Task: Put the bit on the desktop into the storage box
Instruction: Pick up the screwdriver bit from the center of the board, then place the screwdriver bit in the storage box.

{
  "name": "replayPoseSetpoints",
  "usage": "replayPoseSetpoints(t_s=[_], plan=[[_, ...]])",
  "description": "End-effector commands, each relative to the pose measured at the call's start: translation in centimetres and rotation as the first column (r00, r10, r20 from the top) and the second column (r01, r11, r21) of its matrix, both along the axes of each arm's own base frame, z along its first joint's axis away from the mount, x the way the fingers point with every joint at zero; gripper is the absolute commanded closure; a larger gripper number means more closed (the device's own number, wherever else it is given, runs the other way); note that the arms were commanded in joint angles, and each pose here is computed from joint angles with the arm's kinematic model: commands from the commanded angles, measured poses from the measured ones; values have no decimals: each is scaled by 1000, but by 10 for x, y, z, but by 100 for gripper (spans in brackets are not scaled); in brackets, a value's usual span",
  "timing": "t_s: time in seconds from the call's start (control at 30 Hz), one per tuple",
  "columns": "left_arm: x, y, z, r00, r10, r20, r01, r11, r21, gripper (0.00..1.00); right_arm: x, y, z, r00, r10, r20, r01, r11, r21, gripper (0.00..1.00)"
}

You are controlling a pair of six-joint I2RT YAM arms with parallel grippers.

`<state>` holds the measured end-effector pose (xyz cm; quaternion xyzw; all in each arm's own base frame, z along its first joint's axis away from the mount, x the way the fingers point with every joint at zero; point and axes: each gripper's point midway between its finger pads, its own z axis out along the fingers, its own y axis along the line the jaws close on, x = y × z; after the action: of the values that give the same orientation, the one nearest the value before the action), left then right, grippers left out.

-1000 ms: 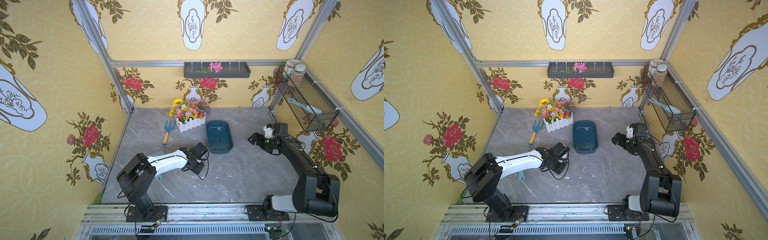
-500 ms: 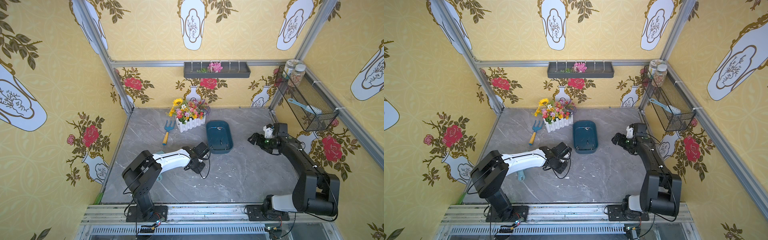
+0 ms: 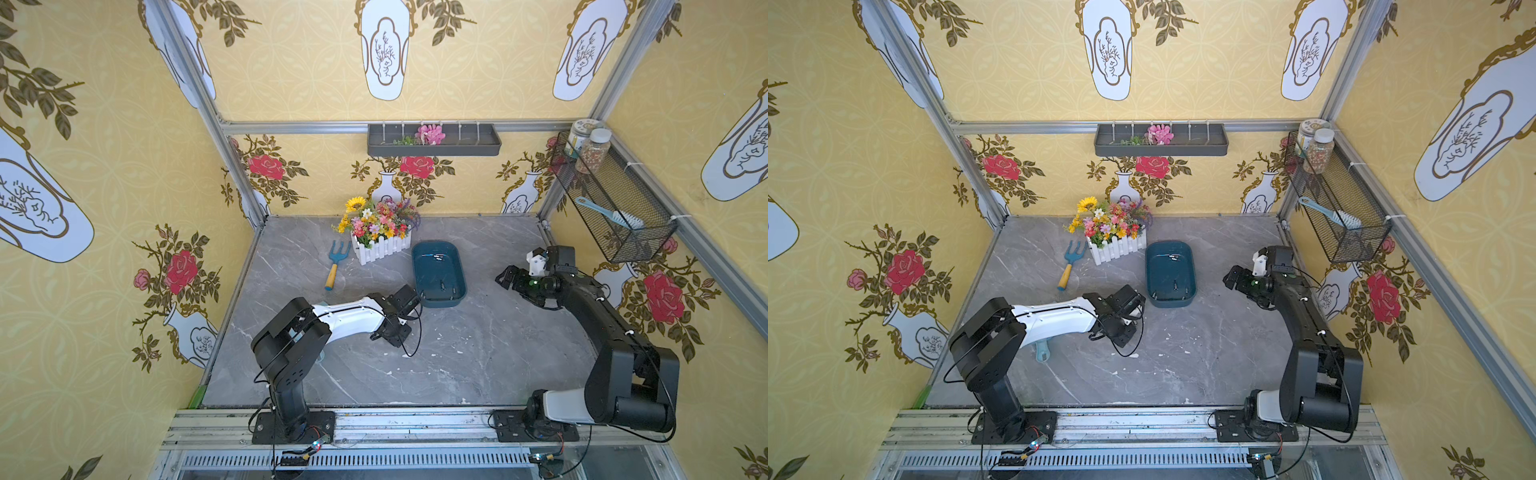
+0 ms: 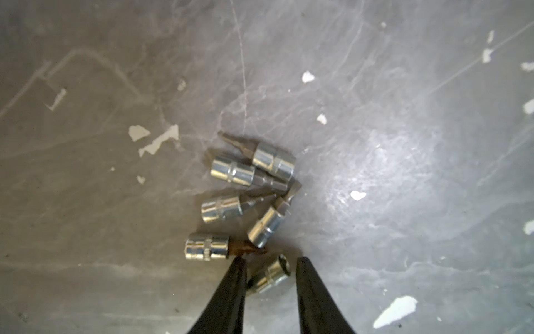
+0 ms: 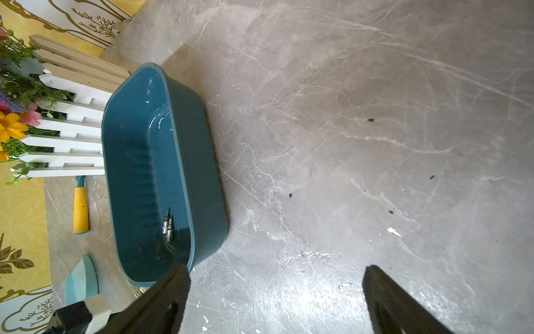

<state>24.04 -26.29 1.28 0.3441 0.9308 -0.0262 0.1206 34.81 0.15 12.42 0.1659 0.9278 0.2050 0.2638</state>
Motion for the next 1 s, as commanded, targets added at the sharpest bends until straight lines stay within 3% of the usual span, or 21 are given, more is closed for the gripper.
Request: replayPoseSetpoints(t_s=[0.0,0.27,0.67,0.97], plan=[[-3,-1,-4,1000,-5,-15,5,1000,-6,67,5,-1,4,1000,12,28,-12,1000,-9,3],[-12,5,-12,999,8,-41,-8,1000,-7,79,5,-1,4,1000,12,26,-11,1000,-9,3],[-18,6,-12,998,20,-62,-22,1000,-19,88,5,-1,5,1000,10,30,-10,1000,-9,3],[-17,-6,4,998,8,-59,-13,996,-89,88,5,-1,6,999,11,31,-11,1000,-10,3]])
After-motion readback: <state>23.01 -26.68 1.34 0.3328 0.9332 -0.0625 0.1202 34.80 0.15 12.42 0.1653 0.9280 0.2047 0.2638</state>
